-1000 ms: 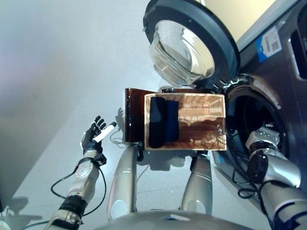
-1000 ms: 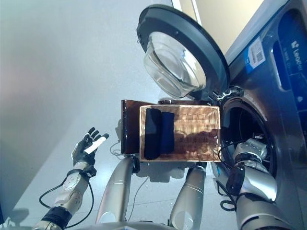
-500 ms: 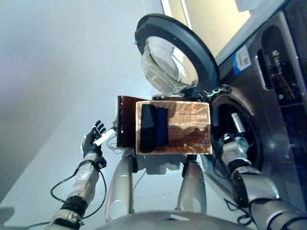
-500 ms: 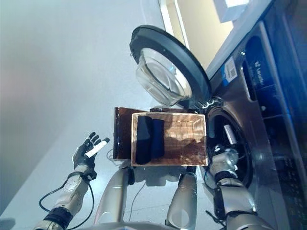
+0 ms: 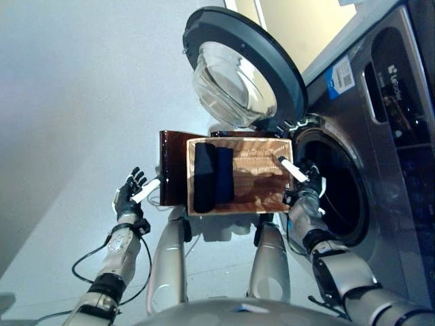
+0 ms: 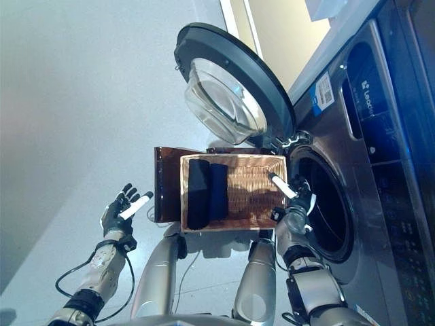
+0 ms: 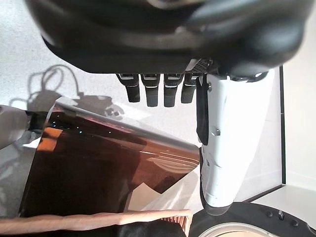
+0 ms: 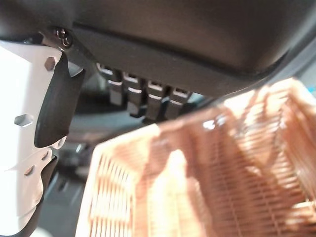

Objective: Pick up the clothes and place them into the washing machine

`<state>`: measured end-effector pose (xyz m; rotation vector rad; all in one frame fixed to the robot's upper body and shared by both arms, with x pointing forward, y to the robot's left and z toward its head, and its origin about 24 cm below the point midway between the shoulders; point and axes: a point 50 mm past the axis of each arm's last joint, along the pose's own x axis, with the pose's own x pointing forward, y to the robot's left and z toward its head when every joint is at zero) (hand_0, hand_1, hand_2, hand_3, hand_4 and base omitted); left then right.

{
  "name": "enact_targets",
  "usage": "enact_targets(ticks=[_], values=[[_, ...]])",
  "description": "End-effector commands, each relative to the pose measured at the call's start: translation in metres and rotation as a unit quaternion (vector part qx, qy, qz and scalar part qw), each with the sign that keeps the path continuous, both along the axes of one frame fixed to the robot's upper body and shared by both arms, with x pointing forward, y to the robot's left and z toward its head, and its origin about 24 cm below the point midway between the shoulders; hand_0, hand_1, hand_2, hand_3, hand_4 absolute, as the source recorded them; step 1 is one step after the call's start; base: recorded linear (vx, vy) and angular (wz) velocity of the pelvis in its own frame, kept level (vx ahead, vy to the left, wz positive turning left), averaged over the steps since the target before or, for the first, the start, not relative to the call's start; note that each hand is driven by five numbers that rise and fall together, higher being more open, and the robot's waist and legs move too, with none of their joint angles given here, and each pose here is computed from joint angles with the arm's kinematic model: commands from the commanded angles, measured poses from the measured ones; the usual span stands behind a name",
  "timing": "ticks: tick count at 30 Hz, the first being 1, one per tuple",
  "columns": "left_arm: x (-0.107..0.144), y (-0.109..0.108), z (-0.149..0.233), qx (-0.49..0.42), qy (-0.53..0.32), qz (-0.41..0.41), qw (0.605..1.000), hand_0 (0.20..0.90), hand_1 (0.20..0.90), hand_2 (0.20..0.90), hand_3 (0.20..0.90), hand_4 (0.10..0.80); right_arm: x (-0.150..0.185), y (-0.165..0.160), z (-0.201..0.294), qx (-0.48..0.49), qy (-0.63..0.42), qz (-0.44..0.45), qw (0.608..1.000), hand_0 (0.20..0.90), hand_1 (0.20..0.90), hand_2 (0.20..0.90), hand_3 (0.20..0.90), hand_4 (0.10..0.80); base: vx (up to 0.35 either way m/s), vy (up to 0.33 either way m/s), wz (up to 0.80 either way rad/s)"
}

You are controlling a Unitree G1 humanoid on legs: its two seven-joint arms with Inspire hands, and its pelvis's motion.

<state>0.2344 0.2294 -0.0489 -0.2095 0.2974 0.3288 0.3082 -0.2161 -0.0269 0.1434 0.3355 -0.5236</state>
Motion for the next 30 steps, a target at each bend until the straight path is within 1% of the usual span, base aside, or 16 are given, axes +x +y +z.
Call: enact_targets(ticks=[1, 3, 4, 5, 7, 8, 9, 10, 12, 17, 18, 22, 30], values=[[0.008, 0.014, 0.021, 0.031, -0.065, 0.032, 0.997, 0.900, 0.900, 0.900, 0.900, 0.800, 0.008, -0.004, 0.016, -0.079, -0.019, 0.019, 0.996, 0.900, 0.900, 0.900, 0.900, 0.800, 0.000, 0.000, 0.00], [0.010, 0.012, 0.022, 0.035, -0.067, 0.031, 0.997, 0.900, 0.900, 0.900, 0.900, 0.800, 0.009, 0.008, 0.012, -0.128, 0.005, 0.058, 0.990, 0.900, 0.900, 0.900, 0.900, 0.800, 0.000, 0.000, 0.00], [0.010, 0.012, 0.021, 0.039, -0.064, 0.030, 0.997, 0.900, 0.900, 0.900, 0.900, 0.800, 0.011, 0.018, 0.011, -0.180, 0.020, 0.096, 0.979, 0.900, 0.900, 0.900, 0.900, 0.800, 0.000, 0.000, 0.00], [0.011, 0.011, 0.021, 0.040, -0.065, 0.030, 0.997, 0.900, 0.900, 0.900, 0.900, 0.800, 0.011, 0.023, 0.010, -0.205, 0.029, 0.120, 0.971, 0.900, 0.900, 0.900, 0.900, 0.800, 0.000, 0.000, 0.00], [0.012, 0.009, 0.021, 0.043, -0.066, 0.027, 0.997, 0.900, 0.900, 0.900, 0.900, 0.800, 0.013, 0.029, 0.009, -0.243, 0.042, 0.146, 0.958, 0.900, 0.900, 0.900, 0.900, 0.800, 0.004, 0.009, 0.02], [0.012, 0.009, 0.021, 0.043, -0.066, 0.027, 0.997, 0.900, 0.900, 0.900, 0.900, 0.800, 0.013, 0.029, 0.009, -0.243, 0.042, 0.146, 0.958, 0.900, 0.900, 0.900, 0.900, 0.800, 0.014, 0.002, -0.04], [0.013, 0.008, 0.023, 0.046, -0.069, 0.023, 0.996, 0.900, 0.900, 0.900, 0.900, 0.800, 0.015, 0.034, 0.010, -0.271, 0.046, 0.167, 0.947, 0.900, 0.900, 0.900, 0.900, 0.800, 0.007, -0.003, -0.05], [0.013, 0.008, 0.023, 0.046, -0.069, 0.023, 0.996, 0.900, 0.900, 0.900, 0.900, 0.800, 0.015, 0.034, 0.010, -0.271, 0.046, 0.167, 0.947, 0.900, 0.900, 0.900, 0.900, 0.800, 0.000, 0.000, 0.00], [0.015, 0.005, 0.023, 0.047, -0.069, 0.014, 0.996, 0.900, 0.900, 0.900, 0.900, 0.800, 0.017, 0.038, 0.008, -0.297, 0.064, 0.186, 0.934, 0.900, 0.900, 0.900, 0.900, 0.800, 0.011, 0.011, 0.07], [0.016, 0.000, 0.023, 0.048, -0.069, 0.000, 0.996, 0.900, 0.900, 0.900, 0.900, 0.800, 0.018, 0.036, 0.007, -0.315, 0.085, 0.187, 0.927, 0.900, 0.900, 0.900, 0.900, 0.800, 0.009, -0.003, 0.01], [0.016, -0.001, 0.023, 0.049, -0.069, -0.006, 0.996, 0.900, 0.900, 0.900, 0.900, 0.800, 0.019, 0.037, 0.006, -0.331, 0.095, 0.193, 0.919, 0.900, 0.900, 0.900, 0.900, 0.800, 0.000, 0.000, 0.00], [0.018, -0.004, 0.025, 0.050, -0.074, -0.017, 0.996, 0.900, 0.900, 0.900, 0.900, 0.800, 0.021, 0.041, 0.007, -0.346, 0.099, 0.205, 0.910, 0.900, 0.900, 0.900, 0.900, 0.800, 0.001, 0.001, -0.01], [0.020, -0.006, 0.032, 0.050, -0.089, -0.030, 0.994, 0.900, 0.900, 0.900, 0.900, 0.800, 0.027, 0.038, 0.013, -0.339, 0.100, 0.192, 0.916, 0.900, 0.900, 0.900, 0.900, 0.800, 0.000, 0.000, -0.01]])
